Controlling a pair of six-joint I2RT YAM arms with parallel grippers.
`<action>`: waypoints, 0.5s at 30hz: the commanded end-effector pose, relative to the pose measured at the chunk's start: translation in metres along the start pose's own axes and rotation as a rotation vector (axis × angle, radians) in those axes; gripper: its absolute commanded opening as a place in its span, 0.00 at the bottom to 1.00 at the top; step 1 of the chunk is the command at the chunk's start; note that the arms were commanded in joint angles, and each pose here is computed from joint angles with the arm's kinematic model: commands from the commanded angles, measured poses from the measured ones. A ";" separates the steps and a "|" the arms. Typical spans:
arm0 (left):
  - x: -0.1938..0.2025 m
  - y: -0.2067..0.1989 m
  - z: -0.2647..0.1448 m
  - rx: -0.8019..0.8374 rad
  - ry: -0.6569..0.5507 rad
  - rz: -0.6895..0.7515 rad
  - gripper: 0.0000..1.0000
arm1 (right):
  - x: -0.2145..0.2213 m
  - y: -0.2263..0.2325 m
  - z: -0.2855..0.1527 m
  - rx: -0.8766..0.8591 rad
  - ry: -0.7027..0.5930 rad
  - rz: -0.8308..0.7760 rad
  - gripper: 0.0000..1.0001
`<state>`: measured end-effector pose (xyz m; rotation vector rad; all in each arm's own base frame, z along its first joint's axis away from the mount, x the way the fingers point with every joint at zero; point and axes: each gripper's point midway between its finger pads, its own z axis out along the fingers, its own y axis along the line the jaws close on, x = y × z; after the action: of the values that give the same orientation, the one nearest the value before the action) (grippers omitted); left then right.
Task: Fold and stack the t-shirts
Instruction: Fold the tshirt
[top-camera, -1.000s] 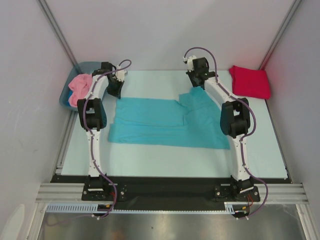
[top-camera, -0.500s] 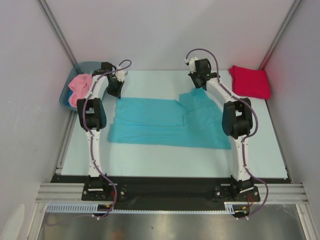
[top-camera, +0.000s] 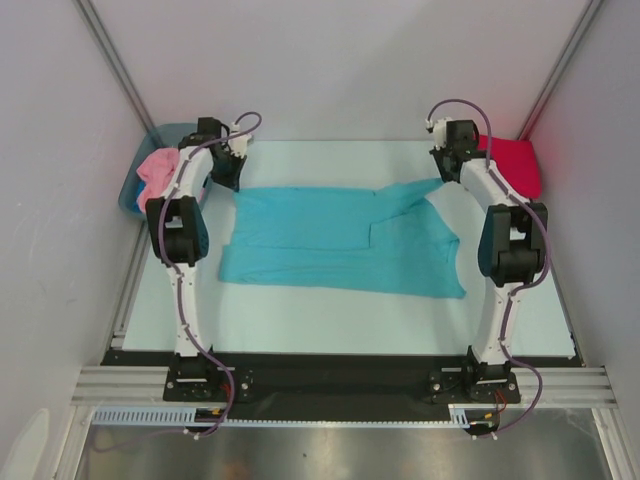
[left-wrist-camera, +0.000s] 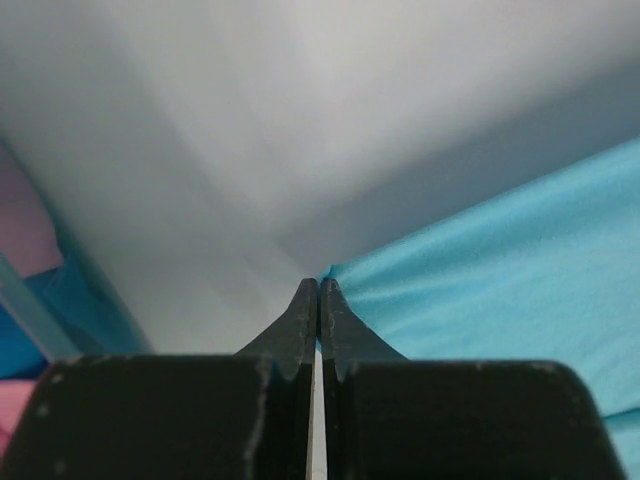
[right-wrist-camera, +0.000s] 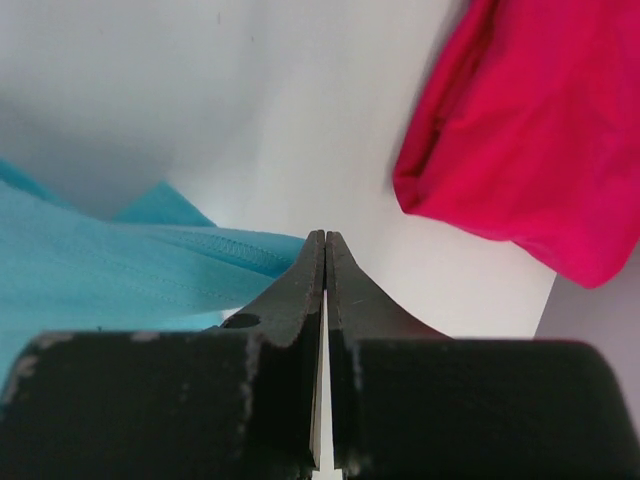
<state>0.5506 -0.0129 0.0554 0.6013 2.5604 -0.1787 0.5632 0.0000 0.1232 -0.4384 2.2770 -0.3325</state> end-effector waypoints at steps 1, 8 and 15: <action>-0.036 0.003 -0.049 -0.059 -0.119 0.049 0.00 | -0.016 -0.022 -0.030 0.039 -0.066 -0.021 0.00; -0.035 0.001 -0.064 -0.075 -0.133 0.057 0.00 | -0.008 -0.031 -0.041 0.018 -0.059 -0.026 0.00; -0.026 -0.005 -0.079 -0.079 -0.126 0.092 0.00 | 0.001 -0.019 -0.065 -0.090 -0.049 -0.058 0.00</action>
<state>0.5332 -0.0142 0.0956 0.6141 2.4998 -0.1502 0.5326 -0.0105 0.1387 -0.5118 2.2897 -0.2666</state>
